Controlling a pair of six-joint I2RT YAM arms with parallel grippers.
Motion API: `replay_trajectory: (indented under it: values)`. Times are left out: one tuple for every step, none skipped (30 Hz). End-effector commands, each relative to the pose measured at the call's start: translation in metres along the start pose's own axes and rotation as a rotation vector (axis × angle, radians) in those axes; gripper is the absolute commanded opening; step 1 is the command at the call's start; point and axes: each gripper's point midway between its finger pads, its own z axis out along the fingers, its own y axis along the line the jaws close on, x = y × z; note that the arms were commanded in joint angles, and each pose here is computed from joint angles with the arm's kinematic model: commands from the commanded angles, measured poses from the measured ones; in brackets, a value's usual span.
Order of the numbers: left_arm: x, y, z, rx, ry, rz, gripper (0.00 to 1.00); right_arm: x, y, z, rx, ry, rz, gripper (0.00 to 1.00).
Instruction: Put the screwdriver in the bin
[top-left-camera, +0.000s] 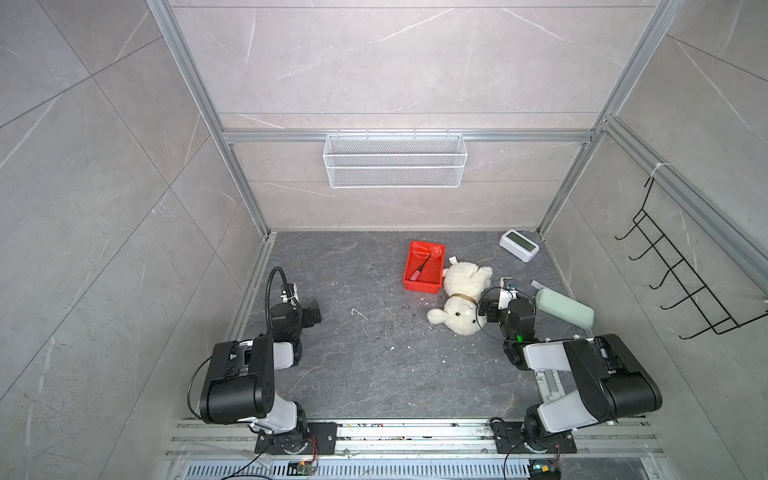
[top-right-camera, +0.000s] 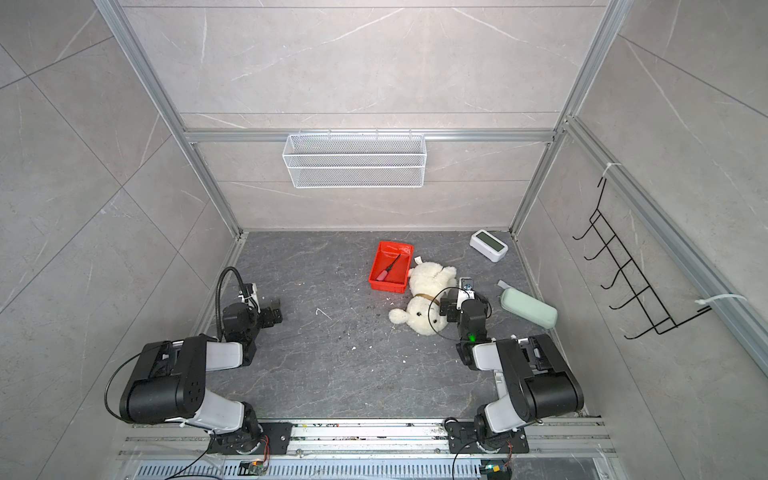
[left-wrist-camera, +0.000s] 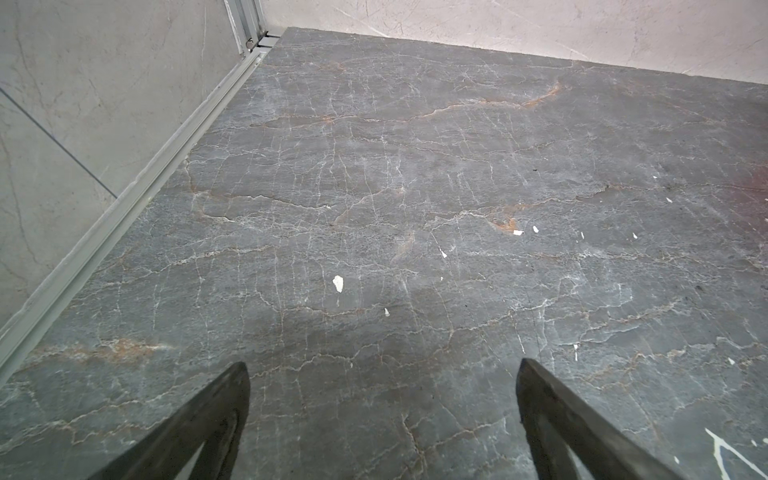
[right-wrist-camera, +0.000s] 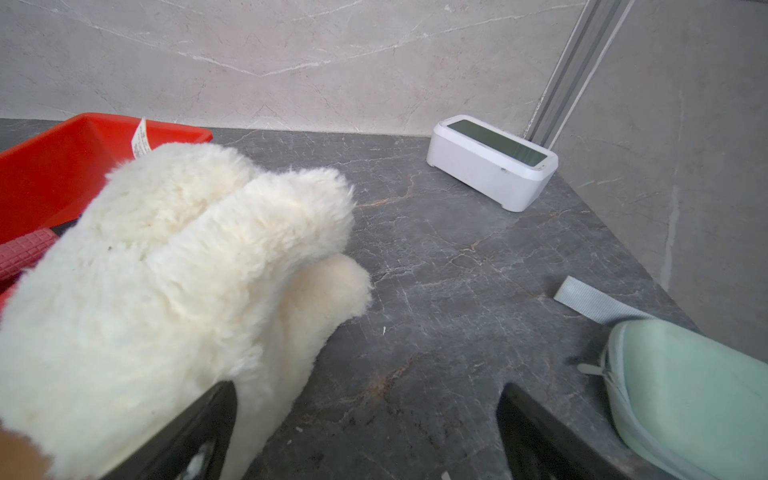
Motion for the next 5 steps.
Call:
replay_trajectory:
  values:
    - [-0.0214, -0.0042, 0.0000, 0.019, -0.070, 0.001, 1.00, 0.0002, 0.0011, 0.0045, -0.012, 0.019, 0.003, 0.99]
    - [-0.0212, -0.0042, 0.0000, 0.019, -0.069, 0.001, 1.00, 0.0001, 0.0011, 0.0045, -0.015, 0.019, 0.003, 0.99]
    - [-0.0211, -0.0042, 0.0000, 0.019, -0.069, 0.001, 1.00, 0.0005, 0.0009, 0.0046, -0.014, 0.020, 0.003, 0.99]
    - [-0.0211, -0.0042, 0.0000, 0.019, -0.069, 0.001, 1.00, 0.0001, 0.0011, 0.0046, -0.015, 0.018, 0.004, 0.99]
    - [-0.0214, -0.0042, -0.0001, 0.020, -0.070, 0.002, 1.00, -0.0002, 0.0007, 0.0041, -0.013, 0.016, 0.005, 0.99]
